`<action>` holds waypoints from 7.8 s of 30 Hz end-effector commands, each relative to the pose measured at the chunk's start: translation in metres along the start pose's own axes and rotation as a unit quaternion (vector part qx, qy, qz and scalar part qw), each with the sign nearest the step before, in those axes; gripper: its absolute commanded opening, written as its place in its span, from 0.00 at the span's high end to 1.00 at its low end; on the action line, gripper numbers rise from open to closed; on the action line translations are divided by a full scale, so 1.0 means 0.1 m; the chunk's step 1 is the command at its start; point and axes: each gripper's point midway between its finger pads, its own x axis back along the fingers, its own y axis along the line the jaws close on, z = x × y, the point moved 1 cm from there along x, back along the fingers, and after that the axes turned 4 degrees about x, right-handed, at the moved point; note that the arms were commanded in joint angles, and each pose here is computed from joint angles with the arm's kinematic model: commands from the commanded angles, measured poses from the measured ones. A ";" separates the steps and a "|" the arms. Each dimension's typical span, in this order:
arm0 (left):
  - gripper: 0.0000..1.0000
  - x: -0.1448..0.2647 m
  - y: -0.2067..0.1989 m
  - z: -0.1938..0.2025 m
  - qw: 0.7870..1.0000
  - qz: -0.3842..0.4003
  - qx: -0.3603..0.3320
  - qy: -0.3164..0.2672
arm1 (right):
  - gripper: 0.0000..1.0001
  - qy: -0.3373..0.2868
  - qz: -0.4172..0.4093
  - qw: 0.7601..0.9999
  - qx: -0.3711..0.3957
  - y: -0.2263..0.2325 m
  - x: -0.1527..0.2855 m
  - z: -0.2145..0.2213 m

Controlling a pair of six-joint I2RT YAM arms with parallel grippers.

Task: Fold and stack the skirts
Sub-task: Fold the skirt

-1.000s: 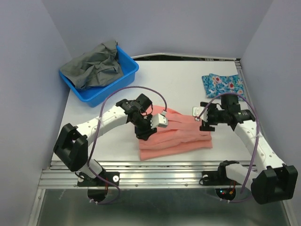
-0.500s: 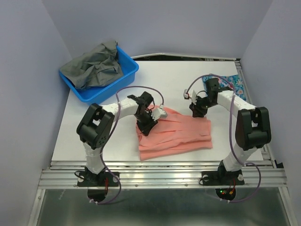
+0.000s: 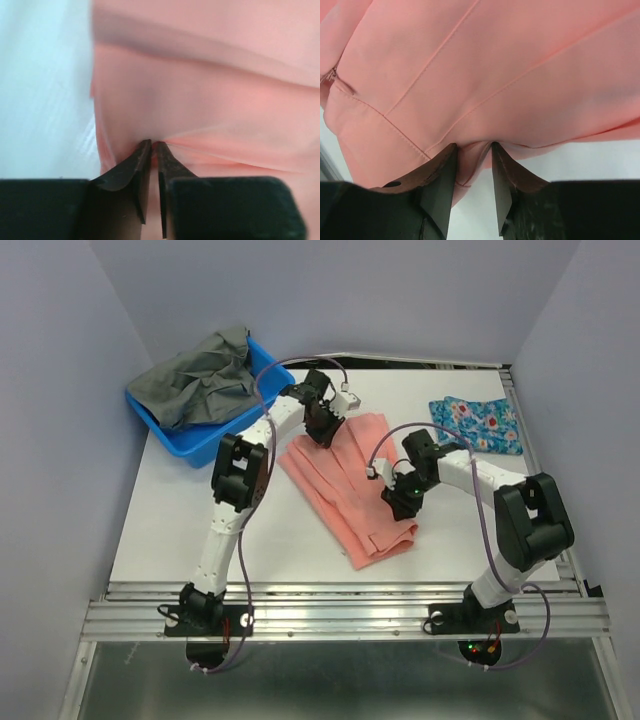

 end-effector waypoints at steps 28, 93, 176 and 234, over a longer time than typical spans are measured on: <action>0.54 1.29 -1.96 0.82 0.844 0.248 0.437 -0.189 | 0.45 -0.064 -0.069 0.954 -0.283 0.66 -0.09 -1.07; 0.78 0.30 -1.82 1.38 0.826 0.163 0.536 -0.059 | 0.99 -0.042 -0.021 0.956 -0.289 0.85 -0.42 -1.20; 0.01 1.41 -1.99 1.85 0.863 -0.069 -0.487 -0.116 | 0.36 -0.186 -0.185 0.916 -0.305 0.47 0.08 -1.45; 0.85 1.07 -3.08 1.70 0.819 -0.064 -0.527 -0.218 | 0.50 -0.015 -0.238 0.887 -0.396 1.00 -0.84 -0.41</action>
